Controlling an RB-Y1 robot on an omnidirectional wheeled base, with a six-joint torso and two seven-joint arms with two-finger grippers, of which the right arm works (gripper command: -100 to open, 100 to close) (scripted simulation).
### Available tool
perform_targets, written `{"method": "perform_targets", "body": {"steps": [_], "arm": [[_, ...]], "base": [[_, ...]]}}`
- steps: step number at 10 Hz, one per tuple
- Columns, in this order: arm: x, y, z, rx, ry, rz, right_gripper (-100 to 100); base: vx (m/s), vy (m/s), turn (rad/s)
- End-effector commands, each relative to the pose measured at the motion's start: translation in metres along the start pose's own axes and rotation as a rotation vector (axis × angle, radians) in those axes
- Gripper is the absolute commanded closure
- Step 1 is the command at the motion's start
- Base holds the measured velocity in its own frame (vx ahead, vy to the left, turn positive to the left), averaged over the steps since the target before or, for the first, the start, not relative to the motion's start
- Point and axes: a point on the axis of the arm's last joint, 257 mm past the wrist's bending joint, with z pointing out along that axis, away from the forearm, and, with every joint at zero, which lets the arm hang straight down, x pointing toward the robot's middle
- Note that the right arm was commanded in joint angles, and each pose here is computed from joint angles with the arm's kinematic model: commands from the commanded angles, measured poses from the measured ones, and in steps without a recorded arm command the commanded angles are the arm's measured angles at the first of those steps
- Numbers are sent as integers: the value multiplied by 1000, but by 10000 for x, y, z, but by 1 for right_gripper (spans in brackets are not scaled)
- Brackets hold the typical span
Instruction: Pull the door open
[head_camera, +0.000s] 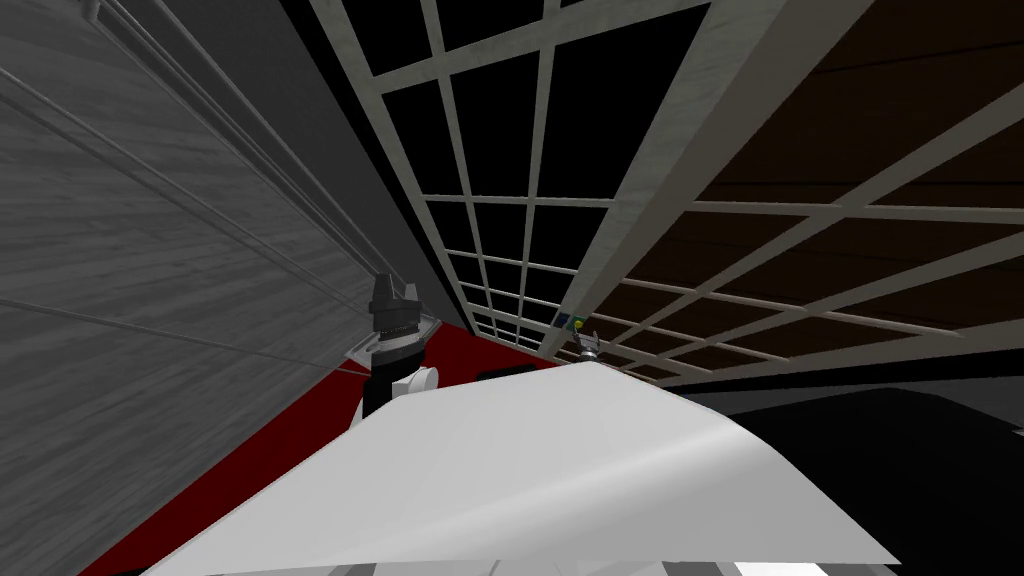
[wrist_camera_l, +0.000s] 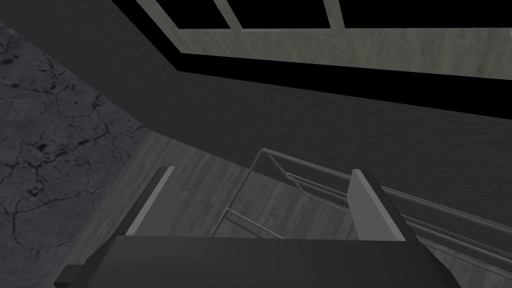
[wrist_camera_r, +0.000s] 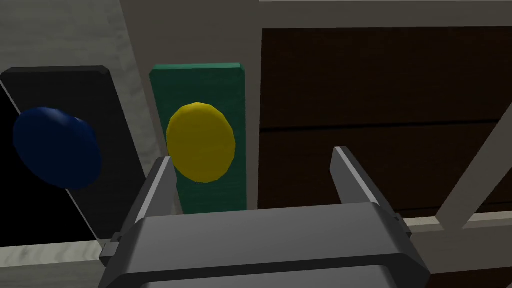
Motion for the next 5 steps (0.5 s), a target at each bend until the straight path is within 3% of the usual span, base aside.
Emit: {"method": "perform_targets", "body": {"steps": [1,2,3,5], "arm": [[108,-146,104,19,26,18,-100],[33,-103,39,11,13,10,-100],[33,-103,39,11,13,10,100],[33,-103,39,11,13,10,100]], "base": [[190,4,87],[84,5,27],[-18,-2,-44],[-29,5,19]]}}
